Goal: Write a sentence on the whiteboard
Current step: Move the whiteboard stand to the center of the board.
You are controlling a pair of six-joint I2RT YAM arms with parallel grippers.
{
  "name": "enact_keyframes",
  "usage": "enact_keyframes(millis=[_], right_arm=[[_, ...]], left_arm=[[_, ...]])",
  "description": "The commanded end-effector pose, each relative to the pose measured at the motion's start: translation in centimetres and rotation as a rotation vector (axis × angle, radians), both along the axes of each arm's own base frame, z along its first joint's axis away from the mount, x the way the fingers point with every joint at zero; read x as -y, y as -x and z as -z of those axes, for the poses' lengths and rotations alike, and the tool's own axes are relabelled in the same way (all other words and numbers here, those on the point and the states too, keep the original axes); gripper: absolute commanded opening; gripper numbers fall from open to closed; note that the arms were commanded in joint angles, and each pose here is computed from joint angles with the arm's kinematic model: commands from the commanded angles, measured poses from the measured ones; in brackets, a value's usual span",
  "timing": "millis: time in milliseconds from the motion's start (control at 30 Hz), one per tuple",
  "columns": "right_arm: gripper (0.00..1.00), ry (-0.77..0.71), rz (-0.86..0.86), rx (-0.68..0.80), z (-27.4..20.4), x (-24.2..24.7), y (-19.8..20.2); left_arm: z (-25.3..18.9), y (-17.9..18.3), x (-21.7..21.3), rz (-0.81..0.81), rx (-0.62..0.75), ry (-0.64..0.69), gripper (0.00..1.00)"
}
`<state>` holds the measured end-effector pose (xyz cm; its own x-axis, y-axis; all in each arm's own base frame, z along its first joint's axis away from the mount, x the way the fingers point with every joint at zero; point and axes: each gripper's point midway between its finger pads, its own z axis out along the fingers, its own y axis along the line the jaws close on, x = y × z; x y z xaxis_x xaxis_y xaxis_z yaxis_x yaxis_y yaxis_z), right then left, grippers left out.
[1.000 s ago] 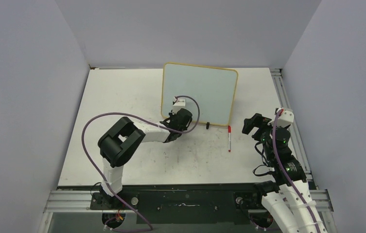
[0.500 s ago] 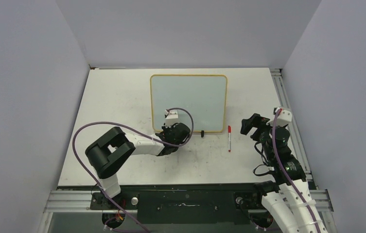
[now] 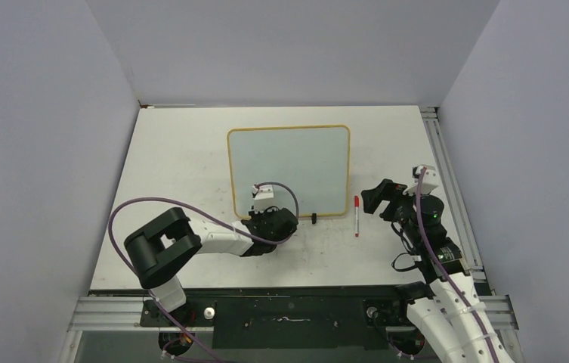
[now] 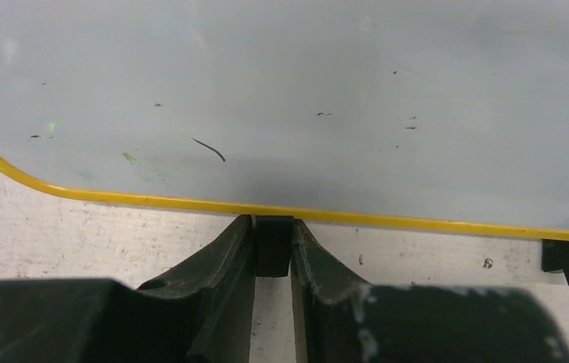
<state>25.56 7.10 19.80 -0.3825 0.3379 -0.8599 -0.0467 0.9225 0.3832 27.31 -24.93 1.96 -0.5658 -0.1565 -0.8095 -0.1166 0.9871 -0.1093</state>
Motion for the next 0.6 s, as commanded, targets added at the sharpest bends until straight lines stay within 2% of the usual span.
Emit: enact_keyframes(millis=[0,300,567], right_arm=[[0.9,-0.045,-0.142,0.049,-0.5,-2.7,-0.7],[0.9,-0.108,-0.299,0.114,-0.1,-6.1,-3.7],[0.9,-0.073,-0.343,0.102,1.9,-6.8,-6.2]], left_arm=[[-0.2,1.9,-0.1,0.005,-0.034,0.044,0.21],[-0.7,2.3,0.1,0.014,-0.024,0.069,0.24],[-0.3,2.4,0.0,0.015,-0.027,0.07,0.22]])
